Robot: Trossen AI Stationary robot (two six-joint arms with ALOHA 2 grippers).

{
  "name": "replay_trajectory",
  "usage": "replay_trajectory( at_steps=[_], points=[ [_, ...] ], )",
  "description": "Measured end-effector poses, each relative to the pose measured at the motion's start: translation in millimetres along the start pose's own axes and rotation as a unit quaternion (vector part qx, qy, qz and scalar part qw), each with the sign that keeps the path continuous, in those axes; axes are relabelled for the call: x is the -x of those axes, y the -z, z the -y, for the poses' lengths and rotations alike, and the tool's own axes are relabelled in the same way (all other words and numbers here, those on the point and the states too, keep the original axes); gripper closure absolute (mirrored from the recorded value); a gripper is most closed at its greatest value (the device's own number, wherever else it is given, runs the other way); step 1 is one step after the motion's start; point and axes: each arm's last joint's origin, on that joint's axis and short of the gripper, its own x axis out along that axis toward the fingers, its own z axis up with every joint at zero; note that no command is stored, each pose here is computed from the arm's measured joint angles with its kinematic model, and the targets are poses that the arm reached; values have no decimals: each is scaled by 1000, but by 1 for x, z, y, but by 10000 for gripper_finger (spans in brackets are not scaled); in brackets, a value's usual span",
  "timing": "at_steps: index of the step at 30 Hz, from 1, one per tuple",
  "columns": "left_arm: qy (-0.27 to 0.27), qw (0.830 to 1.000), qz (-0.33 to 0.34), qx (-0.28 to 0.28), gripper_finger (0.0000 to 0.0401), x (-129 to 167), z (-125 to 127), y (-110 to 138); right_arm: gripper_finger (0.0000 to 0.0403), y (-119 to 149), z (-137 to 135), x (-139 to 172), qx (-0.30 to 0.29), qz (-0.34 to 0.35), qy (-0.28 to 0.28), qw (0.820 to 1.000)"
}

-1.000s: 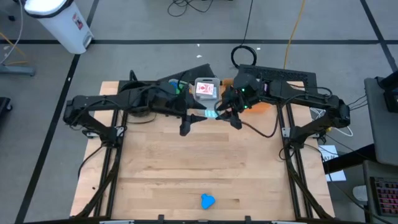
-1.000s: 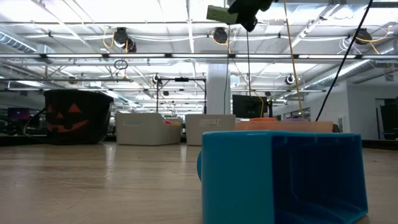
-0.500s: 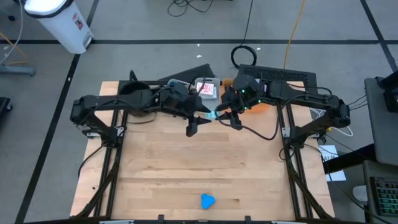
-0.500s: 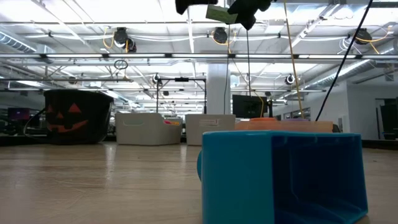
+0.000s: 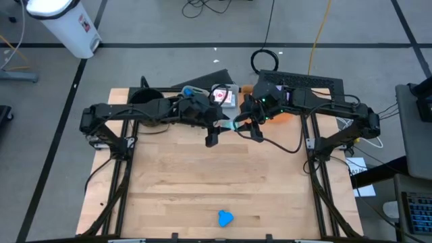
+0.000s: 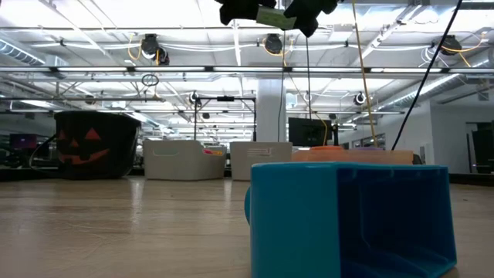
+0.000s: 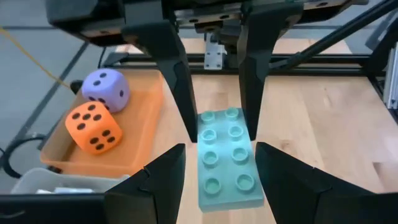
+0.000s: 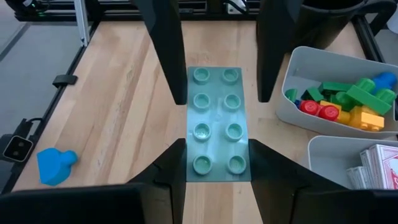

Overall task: Pick & Place Toys
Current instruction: Put the light blue game piece into the left gray bin

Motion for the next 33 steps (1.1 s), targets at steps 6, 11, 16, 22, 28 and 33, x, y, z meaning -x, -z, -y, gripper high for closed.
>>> replay_trajectory(
  at_steps=[6,11,16,22,28,33],
  points=[
    [12,1000,-11,16,199,0,-3,2,280,0,0,0,0,0,1,1000],
    [18,999,-14,23,199,0,-3,3,280,-2,0,0,3,10,1,1000],
    [21,999,-14,36,199,0,-5,3,280,-5,1,0,4,22,3,1000],
    [22,999,-6,42,199,0,-5,2,280,-4,1,0,3,18,2,1000],
    [31,998,-8,46,199,0,-5,2,280,-4,1,0,3,18,4,1000],
    [30,998,-8,51,204,0,-5,2,280,-4,1,0,2,18,4,1000]
  ],
)
